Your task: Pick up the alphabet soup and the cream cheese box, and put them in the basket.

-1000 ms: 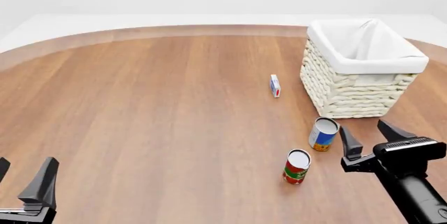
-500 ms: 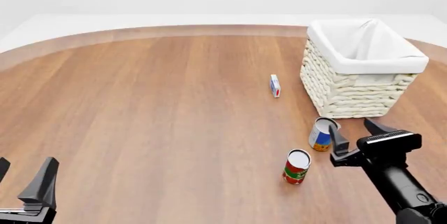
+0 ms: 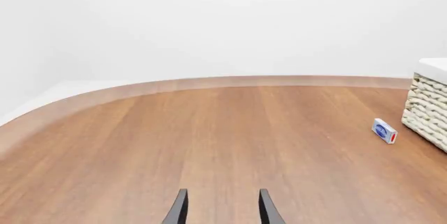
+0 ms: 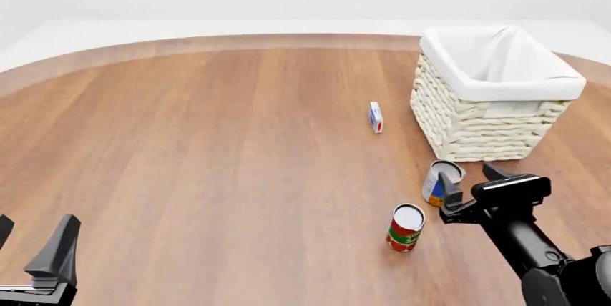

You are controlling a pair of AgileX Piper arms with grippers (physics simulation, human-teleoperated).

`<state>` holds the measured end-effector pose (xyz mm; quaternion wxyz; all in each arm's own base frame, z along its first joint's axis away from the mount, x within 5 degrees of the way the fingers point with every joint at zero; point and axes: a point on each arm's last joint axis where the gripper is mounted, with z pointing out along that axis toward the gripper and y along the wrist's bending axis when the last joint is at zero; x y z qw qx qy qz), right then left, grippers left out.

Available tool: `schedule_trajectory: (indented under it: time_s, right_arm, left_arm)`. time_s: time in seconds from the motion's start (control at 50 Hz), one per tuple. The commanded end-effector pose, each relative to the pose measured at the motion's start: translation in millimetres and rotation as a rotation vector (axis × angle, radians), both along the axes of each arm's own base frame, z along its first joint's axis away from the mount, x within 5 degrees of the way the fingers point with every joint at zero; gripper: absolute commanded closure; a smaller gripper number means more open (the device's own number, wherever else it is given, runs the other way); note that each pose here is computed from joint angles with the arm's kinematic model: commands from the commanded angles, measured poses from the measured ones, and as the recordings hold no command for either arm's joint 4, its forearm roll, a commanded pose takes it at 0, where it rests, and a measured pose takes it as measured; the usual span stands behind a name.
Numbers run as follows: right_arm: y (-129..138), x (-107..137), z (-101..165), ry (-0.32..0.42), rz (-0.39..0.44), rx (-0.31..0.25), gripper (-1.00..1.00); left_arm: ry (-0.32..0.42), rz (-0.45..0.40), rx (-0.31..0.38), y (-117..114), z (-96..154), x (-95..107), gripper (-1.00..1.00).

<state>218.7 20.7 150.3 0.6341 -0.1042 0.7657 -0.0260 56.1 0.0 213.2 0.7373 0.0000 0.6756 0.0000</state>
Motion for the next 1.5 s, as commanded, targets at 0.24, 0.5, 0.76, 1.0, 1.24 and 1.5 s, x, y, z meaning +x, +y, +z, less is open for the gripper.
schedule_trajectory:
  time_s: [0.24,0.5,0.76,1.0,1.24,1.5]
  right_arm:
    - [1.8,13.4,-16.5,0.045,0.001,0.002,-1.00]
    - [1.2,20.1,-24.8,0.061,-0.004,0.000,-1.00]
    - [1.3,29.2,-35.2,0.082,-0.007,-0.003,-1.00]
    - [-0.2,34.2,-43.5,0.102,-0.013,-0.010,-1.00]
    - [-0.2,38.0,-51.8,0.124,-0.013,-0.016,-1.00]
    - [1.1,41.7,-59.5,0.145,-0.009,-0.021,-1.00]
  left_arm:
    - [0.000,0.000,0.000,0.0,0.0,0.0,-1.00]
    - [0.000,0.000,0.000,0.0,0.0,0.0,-1.00]
    - [0.000,0.000,0.000,0.0,0.0,0.0,-1.00]
    - [0.000,0.000,0.000,0.0,0.0,0.0,-1.00]
    - [0.000,0.000,0.000,0.0,0.0,0.0,-1.00]
    - [0.000,0.000,0.000,0.0,0.0,0.0,-1.00]
